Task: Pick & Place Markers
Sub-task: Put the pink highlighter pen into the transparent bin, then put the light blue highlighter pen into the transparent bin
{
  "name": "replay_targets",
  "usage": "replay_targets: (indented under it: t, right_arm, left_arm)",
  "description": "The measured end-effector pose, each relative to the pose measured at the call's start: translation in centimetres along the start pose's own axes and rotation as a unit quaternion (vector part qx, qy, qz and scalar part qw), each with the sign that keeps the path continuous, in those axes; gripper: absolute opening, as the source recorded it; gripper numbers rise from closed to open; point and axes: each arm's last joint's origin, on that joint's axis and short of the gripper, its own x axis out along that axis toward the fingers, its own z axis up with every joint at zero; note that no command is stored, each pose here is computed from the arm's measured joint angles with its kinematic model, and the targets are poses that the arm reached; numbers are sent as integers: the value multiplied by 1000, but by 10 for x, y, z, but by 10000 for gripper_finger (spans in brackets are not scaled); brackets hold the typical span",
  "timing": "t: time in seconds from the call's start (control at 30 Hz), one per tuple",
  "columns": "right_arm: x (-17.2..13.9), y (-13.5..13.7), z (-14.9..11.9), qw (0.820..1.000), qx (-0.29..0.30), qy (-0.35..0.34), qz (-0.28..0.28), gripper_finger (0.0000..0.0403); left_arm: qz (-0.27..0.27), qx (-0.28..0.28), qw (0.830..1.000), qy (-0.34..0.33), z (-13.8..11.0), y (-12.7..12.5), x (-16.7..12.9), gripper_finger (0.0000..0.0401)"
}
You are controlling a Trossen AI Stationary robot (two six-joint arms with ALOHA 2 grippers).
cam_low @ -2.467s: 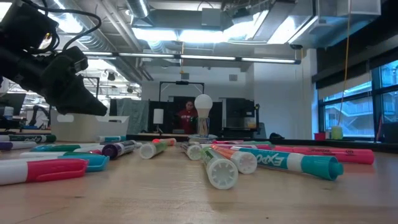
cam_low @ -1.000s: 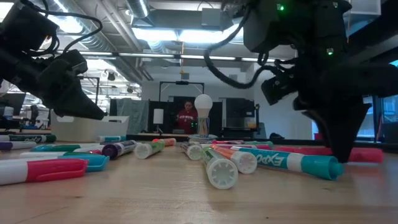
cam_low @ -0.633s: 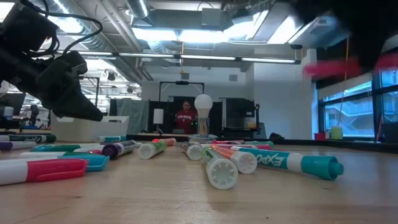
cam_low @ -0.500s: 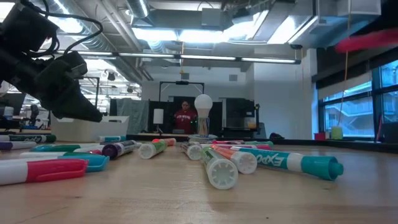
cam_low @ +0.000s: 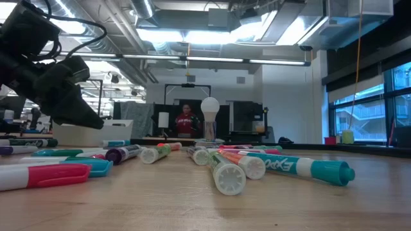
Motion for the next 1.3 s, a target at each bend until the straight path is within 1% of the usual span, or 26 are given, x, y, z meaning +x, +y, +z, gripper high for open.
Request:
replay_targets:
  t: [0.07,0.13,0.3,0.43,0.57,0.63,0.67,0.7,0.77,0.83,0.87,0.9,0.93,0.97,1.0,1.03,1.13,1.23,1.3]
  right_arm:
    - [7,0,2,1000,-8,-2,-8,140]
    - [12,1,3,1000,-12,0,-2,160]
    - [13,3,4,1000,-26,-4,16,183]
    - [8,4,7,996,-65,-51,36,186]
    - [-2,9,23,985,-100,-130,58,187]
    - [-7,12,35,971,-141,-186,59,187]
    - [-9,14,42,960,-169,-218,55,188]
    - [-12,16,49,944,-200,-257,48,188]
    - [-18,21,64,902,-261,-344,24,188]
    - [-25,26,79,848,-333,-412,-19,187]
    - [-27,29,87,825,-369,-427,-35,185]
    - [-29,33,95,805,-405,-431,-46,181]
    - [-31,35,104,789,-441,-423,-58,176]
    - [-33,36,114,779,-467,-414,-62,171]
    - [-35,37,126,774,-481,-407,-60,166]
    - [-38,37,138,774,-487,-401,-55,161]
    - [-40,27,179,784,-508,-355,-44,148]
    - [-41,13,217,792,-524,-312,-5,141]
    - [-41,1,242,795,-527,-301,14,137]
  left_arm:
    - [4,0,1000,-3,0,0,0,102]
    - [9,0,1000,-6,0,1,0,102]
    - [13,-4,1000,-9,1,1,0,102]
    - [20,-4,1000,-14,1,1,0,102]
    - [24,-4,1000,-17,1,1,0,102]
    - [25,-4,1000,-17,1,1,0,102]
    - [26,-4,999,-18,1,1,0,102]
    - [29,-4,999,-20,1,2,0,102]
    - [37,-4,999,-25,2,2,0,102]
    - [44,-4,999,-30,2,2,0,102]
    - [48,-4,998,-33,2,3,0,102]
    - [51,-4,998,-35,2,3,0,102]
    - [53,-4,998,-36,2,3,0,102]
    - [56,-4,998,-38,2,3,0,102]
    - [57,-4,998,-39,2,3,0,102]
    - [59,0,997,-40,2,3,0,102]
    - [60,4,997,-40,2,3,0,102]
    - [60,5,997,-40,2,3,0,102]
    - [60,7,997,-40,2,3,0,102]
